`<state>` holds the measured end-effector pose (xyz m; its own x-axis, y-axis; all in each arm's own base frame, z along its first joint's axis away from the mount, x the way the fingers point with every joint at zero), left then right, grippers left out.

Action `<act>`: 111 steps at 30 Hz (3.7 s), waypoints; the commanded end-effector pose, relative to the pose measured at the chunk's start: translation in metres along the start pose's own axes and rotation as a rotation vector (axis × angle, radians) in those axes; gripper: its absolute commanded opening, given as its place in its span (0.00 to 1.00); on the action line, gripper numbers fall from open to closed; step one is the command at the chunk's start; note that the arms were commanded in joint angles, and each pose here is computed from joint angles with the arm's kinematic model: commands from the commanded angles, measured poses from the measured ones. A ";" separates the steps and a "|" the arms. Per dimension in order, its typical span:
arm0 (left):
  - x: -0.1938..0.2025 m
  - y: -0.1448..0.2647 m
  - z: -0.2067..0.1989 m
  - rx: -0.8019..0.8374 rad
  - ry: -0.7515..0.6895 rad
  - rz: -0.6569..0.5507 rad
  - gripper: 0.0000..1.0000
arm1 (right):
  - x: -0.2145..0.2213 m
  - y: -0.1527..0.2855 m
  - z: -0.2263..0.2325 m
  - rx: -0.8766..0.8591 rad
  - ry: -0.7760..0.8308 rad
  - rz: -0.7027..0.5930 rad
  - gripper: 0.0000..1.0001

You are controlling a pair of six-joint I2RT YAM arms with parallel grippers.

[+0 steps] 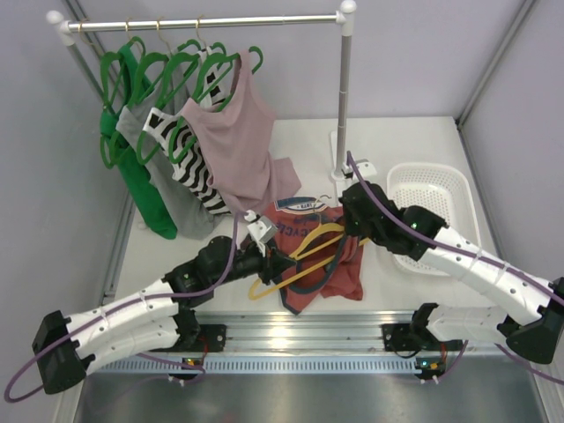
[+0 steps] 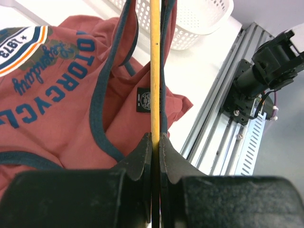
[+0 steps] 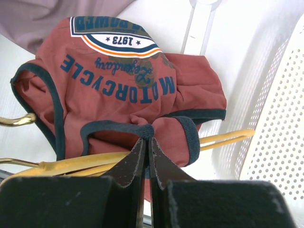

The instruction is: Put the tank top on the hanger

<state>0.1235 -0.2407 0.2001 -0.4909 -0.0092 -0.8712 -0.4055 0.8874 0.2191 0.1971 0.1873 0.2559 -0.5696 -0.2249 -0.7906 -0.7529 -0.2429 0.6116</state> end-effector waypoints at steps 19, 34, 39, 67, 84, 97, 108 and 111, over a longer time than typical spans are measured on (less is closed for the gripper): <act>-0.018 -0.034 -0.020 0.193 0.006 -0.144 0.00 | -0.023 0.016 -0.013 0.033 -0.051 -0.103 0.18; -0.007 -0.060 -0.014 0.173 0.056 -0.038 0.00 | -0.031 0.029 -0.001 -0.138 -0.020 -0.237 0.47; -0.010 -0.068 -0.013 0.152 0.068 -0.003 0.00 | -0.025 0.024 0.003 -0.157 -0.003 -0.230 0.47; -0.018 -0.074 -0.012 0.108 0.100 0.014 0.17 | -0.007 -0.002 0.005 -0.124 0.023 -0.197 0.00; -0.065 -0.035 0.003 -0.156 0.237 -0.241 0.44 | -0.005 0.013 0.006 -0.220 0.059 -0.269 0.00; -0.032 -0.013 0.023 -0.406 0.521 -0.130 0.49 | 0.004 0.019 0.004 -0.246 0.087 -0.268 0.00; 0.041 -0.046 0.011 -0.293 0.740 0.206 0.47 | 0.012 0.021 0.000 -0.247 0.070 -0.268 0.00; 0.052 -0.055 0.004 -0.247 0.761 0.267 0.47 | 0.013 0.021 0.000 -0.250 0.067 -0.267 0.00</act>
<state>0.1364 -0.2714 0.1362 -0.9039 -0.2498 -0.3471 -0.4173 0.6924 0.5885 0.1731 0.1788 0.2497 -0.3580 -0.2200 -0.9074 -0.7521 -0.5080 0.4199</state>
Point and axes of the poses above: each gripper's point midway between its finger pads, its own y axis back along the fingers, its own z axis along the line the jaws close on, x = y × z, the point moved 5 cm from there along y, back along the fingers, and after that the axes turned 6 degrees about y, right-handed, at the moved point
